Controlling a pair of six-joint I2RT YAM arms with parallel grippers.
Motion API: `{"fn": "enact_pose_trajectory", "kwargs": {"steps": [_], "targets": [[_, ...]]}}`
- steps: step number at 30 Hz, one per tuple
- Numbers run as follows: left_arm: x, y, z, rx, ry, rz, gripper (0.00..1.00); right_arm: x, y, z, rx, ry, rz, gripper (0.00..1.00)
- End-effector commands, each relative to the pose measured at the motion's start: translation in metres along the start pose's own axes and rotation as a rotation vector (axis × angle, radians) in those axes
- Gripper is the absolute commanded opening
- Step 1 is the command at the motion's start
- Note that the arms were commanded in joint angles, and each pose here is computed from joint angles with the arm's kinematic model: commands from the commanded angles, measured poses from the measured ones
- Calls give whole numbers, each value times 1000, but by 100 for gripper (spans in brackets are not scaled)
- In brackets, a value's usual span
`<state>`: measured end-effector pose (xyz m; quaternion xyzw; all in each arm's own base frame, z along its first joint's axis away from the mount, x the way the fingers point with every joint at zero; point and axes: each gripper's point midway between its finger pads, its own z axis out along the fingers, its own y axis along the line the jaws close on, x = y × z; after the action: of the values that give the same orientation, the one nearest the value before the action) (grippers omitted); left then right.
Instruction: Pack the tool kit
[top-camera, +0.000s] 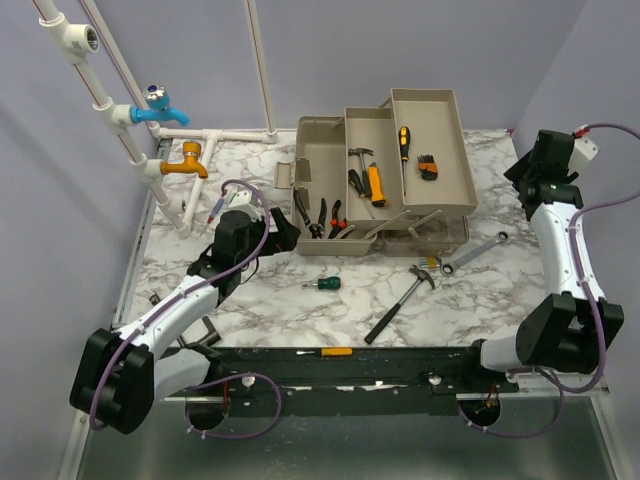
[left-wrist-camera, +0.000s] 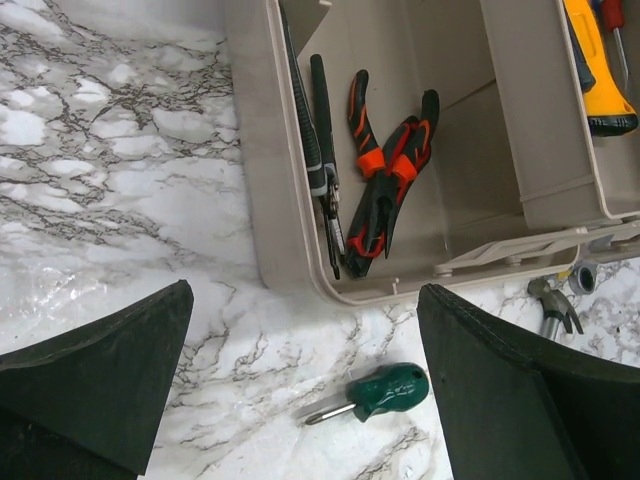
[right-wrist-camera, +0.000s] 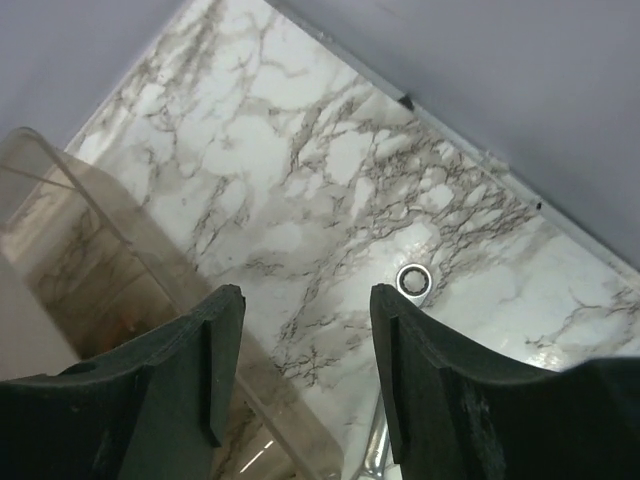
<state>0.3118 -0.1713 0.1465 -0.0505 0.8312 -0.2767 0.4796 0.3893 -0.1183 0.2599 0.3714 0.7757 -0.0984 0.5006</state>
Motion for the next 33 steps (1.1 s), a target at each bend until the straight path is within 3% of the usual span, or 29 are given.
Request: {"fn": "enact_pose_trajectory", "kwargs": {"steps": [1, 7, 16, 20, 27, 33], "targets": [[-9, -7, 12, 12, 10, 15, 97, 50, 13, 36, -132, 163, 102, 59], [4, -10, 30, 46, 86, 46, 96, 110, 49, 55, -402, 374, 171, 57], [23, -12, 41, 83, 166, 44, 94, 151, 62, 60, -540, 477, 162, 56], [27, -14, 44, 101, 181, 33, 92, 147, 59, 58, -531, 454, 149, 55], [24, -14, 41, 96, 166, 39, 90, 99, 49, 39, -469, 297, 114, 56], [23, -15, 39, 106, 152, 24, 90, 108, 55, 33, -538, 338, 76, 54]]}}
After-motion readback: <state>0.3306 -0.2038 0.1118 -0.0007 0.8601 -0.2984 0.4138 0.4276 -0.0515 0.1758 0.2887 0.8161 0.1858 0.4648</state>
